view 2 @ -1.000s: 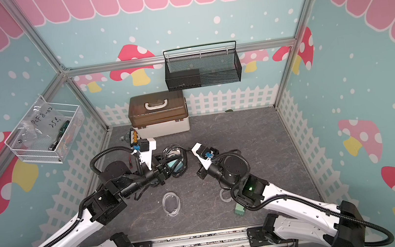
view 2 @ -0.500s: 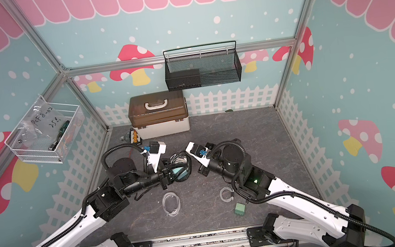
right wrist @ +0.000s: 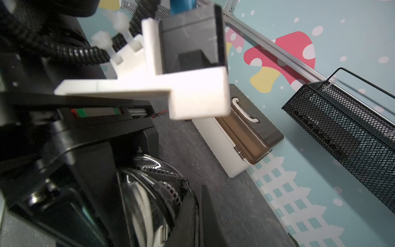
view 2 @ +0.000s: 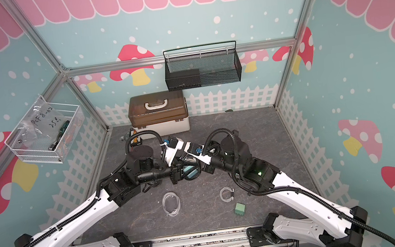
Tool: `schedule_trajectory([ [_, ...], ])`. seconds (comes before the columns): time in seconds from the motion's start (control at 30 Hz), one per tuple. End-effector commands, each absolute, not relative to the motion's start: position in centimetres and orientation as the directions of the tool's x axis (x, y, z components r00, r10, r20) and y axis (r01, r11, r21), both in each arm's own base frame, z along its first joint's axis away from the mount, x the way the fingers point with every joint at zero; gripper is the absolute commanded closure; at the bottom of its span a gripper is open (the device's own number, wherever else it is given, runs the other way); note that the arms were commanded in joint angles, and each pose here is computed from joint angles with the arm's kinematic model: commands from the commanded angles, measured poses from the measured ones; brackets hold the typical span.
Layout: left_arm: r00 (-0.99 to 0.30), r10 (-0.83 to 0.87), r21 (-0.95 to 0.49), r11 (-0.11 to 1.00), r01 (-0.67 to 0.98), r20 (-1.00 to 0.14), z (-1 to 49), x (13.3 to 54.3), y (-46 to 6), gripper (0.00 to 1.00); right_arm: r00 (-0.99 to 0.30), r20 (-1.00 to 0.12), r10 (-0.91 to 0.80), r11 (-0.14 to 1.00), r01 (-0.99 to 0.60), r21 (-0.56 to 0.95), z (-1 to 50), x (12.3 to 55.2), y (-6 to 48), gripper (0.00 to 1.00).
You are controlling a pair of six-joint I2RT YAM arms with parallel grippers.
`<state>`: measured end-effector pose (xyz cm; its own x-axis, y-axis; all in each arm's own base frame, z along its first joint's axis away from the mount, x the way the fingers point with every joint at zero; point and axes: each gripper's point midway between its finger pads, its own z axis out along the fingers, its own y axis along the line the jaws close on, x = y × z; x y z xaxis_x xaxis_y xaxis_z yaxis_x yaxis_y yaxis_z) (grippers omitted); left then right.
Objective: Pack away charging kits
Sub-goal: Zip the zipper on the storage bag.
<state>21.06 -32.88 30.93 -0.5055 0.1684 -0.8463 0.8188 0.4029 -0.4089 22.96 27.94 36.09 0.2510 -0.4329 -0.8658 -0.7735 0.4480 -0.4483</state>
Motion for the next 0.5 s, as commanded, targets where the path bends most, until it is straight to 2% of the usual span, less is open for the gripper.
schedule_trajectory([
  [0.0,-0.575,0.375,-0.450,0.372,0.812,-0.727,25.7,17.9,-33.0,1.00,0.495,-0.834,-0.243,0.465,-0.695,-0.548,44.5,20.6,28.2,1.00],
  [0.13,-0.562,0.383,-0.428,0.382,0.819,-0.733,26.3,18.3,-33.0,1.00,0.563,-0.777,-0.281,0.446,-0.641,-0.625,44.0,20.0,27.5,1.00],
  [0.3,-0.542,0.349,-0.421,0.366,0.830,-0.765,28.2,18.4,-33.1,0.99,0.514,-0.801,-0.306,0.549,-0.592,-0.590,44.0,21.8,26.3,1.00],
  [0.4,-0.513,0.289,-0.406,0.358,0.841,-0.808,30.3,18.8,-33.1,0.67,0.483,-0.834,-0.267,0.594,-0.600,-0.537,43.7,22.4,26.3,1.00],
  [0.47,-0.492,0.251,-0.400,0.340,0.851,-0.834,31.7,18.9,-33.1,0.52,0.464,-0.853,-0.239,0.604,-0.617,-0.505,43.3,22.6,26.6,1.00],
])
